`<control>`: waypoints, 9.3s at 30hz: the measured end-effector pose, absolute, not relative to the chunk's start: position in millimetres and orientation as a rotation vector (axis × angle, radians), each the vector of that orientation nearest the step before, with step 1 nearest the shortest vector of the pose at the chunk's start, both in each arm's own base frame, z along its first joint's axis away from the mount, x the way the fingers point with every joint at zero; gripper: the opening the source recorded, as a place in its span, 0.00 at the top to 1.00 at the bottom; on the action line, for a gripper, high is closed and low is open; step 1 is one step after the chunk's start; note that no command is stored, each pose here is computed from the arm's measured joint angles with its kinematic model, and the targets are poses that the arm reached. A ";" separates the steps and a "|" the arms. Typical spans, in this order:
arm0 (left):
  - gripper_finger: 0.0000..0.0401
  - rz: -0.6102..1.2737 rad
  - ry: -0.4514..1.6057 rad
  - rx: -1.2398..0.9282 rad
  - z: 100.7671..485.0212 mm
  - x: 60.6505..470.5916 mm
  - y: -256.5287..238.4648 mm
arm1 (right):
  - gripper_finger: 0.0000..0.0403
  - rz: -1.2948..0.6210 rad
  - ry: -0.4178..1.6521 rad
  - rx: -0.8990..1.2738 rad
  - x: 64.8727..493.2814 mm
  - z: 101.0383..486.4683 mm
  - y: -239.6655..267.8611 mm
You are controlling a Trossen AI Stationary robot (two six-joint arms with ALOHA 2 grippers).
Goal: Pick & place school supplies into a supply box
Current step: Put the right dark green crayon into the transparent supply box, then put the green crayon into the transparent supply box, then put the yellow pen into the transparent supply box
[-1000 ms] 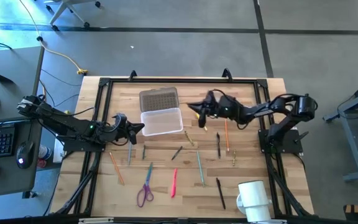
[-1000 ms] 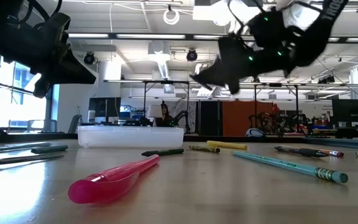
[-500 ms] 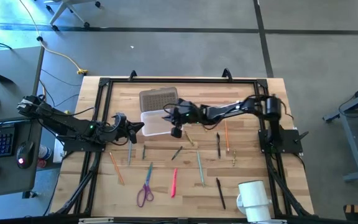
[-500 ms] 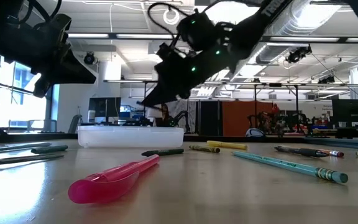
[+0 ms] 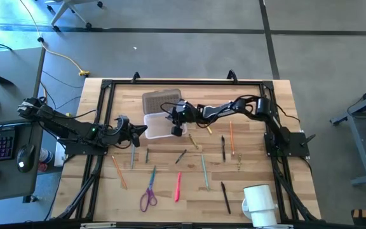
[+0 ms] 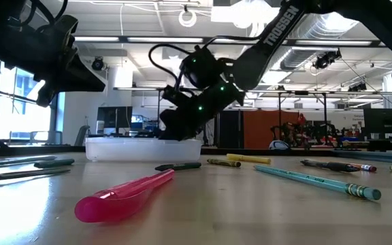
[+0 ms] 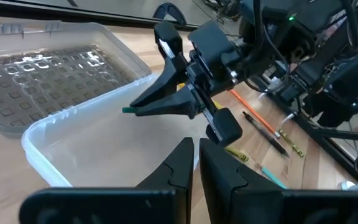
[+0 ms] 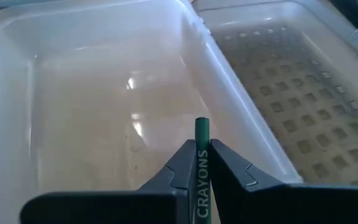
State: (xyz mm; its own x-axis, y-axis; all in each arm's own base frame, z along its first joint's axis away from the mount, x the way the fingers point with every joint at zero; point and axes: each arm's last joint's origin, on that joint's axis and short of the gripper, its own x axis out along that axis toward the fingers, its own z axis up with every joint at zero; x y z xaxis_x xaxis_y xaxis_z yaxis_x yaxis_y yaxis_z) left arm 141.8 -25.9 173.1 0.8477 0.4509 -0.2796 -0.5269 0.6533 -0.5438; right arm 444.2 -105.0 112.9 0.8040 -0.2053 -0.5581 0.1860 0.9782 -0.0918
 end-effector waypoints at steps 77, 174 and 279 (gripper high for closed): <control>0.85 0.553 0.126 -0.656 173.0 141.7 -26.0 | 0.97 0.454 0.624 -0.171 399.8 88.2 15.8; 0.91 0.709 1.237 -0.649 141.8 230.7 -67.9 | 0.79 0.050 0.378 -0.070 437.3 140.2 -82.9; 0.74 1.166 0.936 -0.167 337.1 170.9 21.1 | 0.78 -0.556 0.750 0.232 296.9 142.9 -68.2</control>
